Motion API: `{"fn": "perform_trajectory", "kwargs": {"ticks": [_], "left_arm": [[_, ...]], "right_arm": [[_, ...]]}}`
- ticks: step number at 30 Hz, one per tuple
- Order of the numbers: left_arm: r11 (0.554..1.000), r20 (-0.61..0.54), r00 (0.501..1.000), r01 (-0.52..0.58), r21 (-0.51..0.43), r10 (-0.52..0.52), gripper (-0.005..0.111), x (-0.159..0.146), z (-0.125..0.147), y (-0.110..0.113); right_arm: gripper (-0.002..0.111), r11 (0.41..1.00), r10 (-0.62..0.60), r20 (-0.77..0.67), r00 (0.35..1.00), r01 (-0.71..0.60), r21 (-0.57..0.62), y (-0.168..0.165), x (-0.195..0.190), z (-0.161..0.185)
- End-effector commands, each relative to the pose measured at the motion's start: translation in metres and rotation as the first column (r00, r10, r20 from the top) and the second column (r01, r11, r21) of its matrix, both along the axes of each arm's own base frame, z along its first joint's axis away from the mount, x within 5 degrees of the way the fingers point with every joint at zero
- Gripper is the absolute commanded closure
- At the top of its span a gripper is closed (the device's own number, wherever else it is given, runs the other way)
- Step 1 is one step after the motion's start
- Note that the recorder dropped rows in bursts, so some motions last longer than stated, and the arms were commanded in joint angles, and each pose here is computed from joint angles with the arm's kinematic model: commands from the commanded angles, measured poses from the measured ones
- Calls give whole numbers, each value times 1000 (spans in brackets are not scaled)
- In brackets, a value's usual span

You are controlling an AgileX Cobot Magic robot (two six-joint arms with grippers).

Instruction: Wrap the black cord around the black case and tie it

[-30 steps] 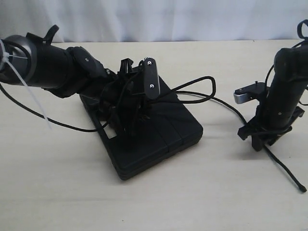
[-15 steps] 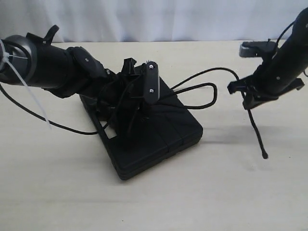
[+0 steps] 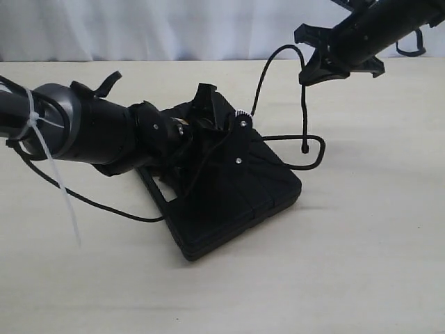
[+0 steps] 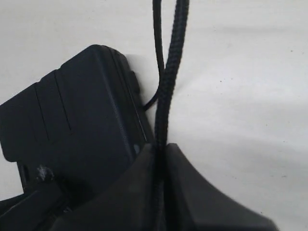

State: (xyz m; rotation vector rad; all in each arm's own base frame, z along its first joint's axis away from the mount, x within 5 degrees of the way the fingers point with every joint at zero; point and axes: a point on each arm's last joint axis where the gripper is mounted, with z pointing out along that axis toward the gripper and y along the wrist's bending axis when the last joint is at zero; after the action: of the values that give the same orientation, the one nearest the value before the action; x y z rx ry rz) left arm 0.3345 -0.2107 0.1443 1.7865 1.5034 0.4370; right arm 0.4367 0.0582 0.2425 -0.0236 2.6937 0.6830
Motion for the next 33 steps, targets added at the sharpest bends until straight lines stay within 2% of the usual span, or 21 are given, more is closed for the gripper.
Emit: {"fn": "perform_trajectory", "kwargs": {"ticks": [1,6,15,21,29,33], "left_arm": [[999,102,994,-43,19,41,107,4,8,3],[998,137,989,-53,28,49,107,6,10,4],[997,213,976,-63,37,54,107,10,16,5],[999,270,962,-44,23,37,107,13,17,3],[996,356,930,-92,-2,86,107,18,24,6],[997,357,932,-77,20,65,107,15,21,7]], "right_arm": [[104,999,13,-25,1000,-12,49,3,3,3],[104,994,29,-61,998,-23,106,8,0,4],[104,989,62,-107,992,-47,139,11,-5,4],[104,967,95,-69,993,-75,243,18,-4,12],[104,982,117,-102,988,-100,159,13,-7,7],[104,988,67,-44,997,-60,141,11,-1,7]]}}
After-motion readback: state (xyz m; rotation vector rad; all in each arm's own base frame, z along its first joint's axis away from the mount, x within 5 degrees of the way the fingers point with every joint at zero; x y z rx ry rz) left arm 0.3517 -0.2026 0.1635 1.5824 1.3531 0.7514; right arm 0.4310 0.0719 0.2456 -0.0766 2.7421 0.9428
